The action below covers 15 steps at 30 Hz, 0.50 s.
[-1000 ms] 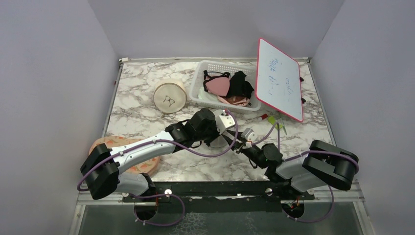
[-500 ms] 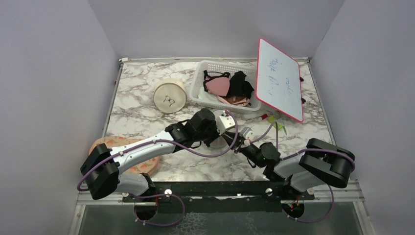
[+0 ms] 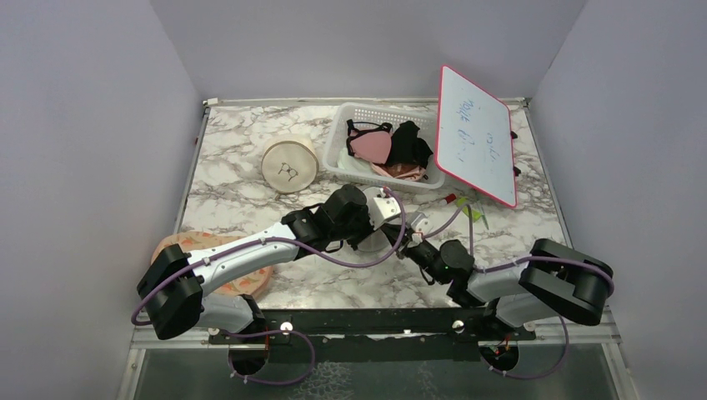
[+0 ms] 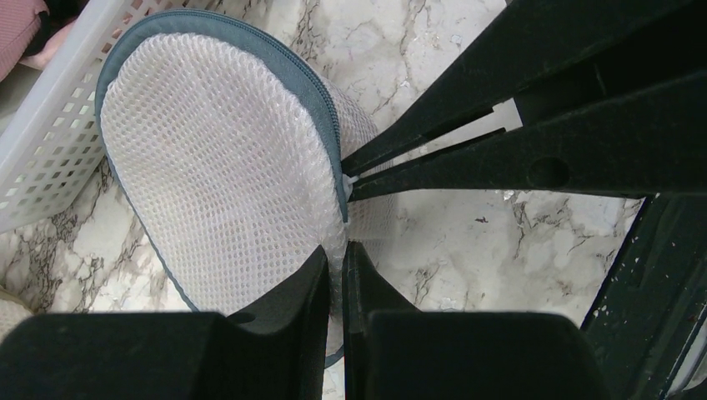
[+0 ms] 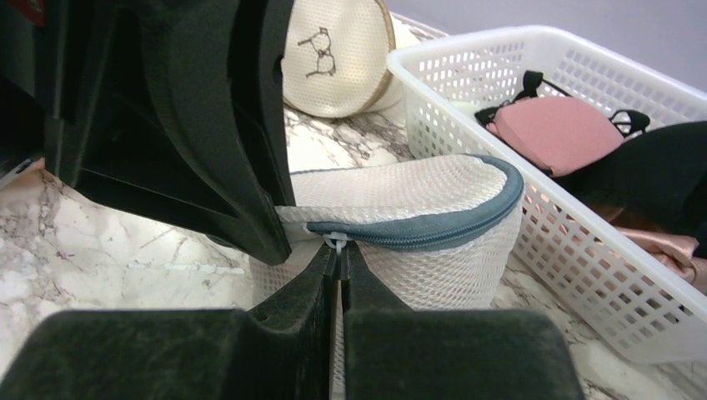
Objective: Unzip the laundry bag and remove the bra
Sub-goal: Unzip the laundry bag at the center of the board.
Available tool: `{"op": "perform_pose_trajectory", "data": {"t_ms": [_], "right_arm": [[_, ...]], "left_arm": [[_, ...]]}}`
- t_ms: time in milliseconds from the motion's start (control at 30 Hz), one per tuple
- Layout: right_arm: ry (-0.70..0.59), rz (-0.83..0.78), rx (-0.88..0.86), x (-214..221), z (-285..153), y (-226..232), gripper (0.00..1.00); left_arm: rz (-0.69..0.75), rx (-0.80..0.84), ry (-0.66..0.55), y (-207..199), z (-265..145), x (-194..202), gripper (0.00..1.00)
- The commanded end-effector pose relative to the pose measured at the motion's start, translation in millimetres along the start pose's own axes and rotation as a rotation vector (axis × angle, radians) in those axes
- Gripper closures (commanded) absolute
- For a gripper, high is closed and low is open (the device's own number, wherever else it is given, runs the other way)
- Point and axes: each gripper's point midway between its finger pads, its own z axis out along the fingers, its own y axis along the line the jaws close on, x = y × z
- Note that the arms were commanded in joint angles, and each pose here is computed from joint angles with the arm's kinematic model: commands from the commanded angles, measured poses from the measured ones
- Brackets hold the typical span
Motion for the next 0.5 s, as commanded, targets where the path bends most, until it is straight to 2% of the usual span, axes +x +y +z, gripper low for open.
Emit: {"op": "perform_pose_trajectory", "data": {"t_ms": [0, 233, 467], "right_arm": [[0.101, -0.007, 0.113, 12.5, -4.0, -20.8, 0.99], [0.234, -0.068, 0.137, 18.5, -14.5, -31.0, 0.99], [0.299, 0.046, 0.245, 8.5, -18.7, -48.7, 0.99]], "left_arm": [[0.003, 0.016, -0.019, -3.4, -3.0, -7.3, 1.00], [0.007, 0.006, -0.011, -1.6, -2.3, -5.3, 1.00], [0.007, 0.014, -0.011, -2.9, -1.8, -5.4, 1.00]]}}
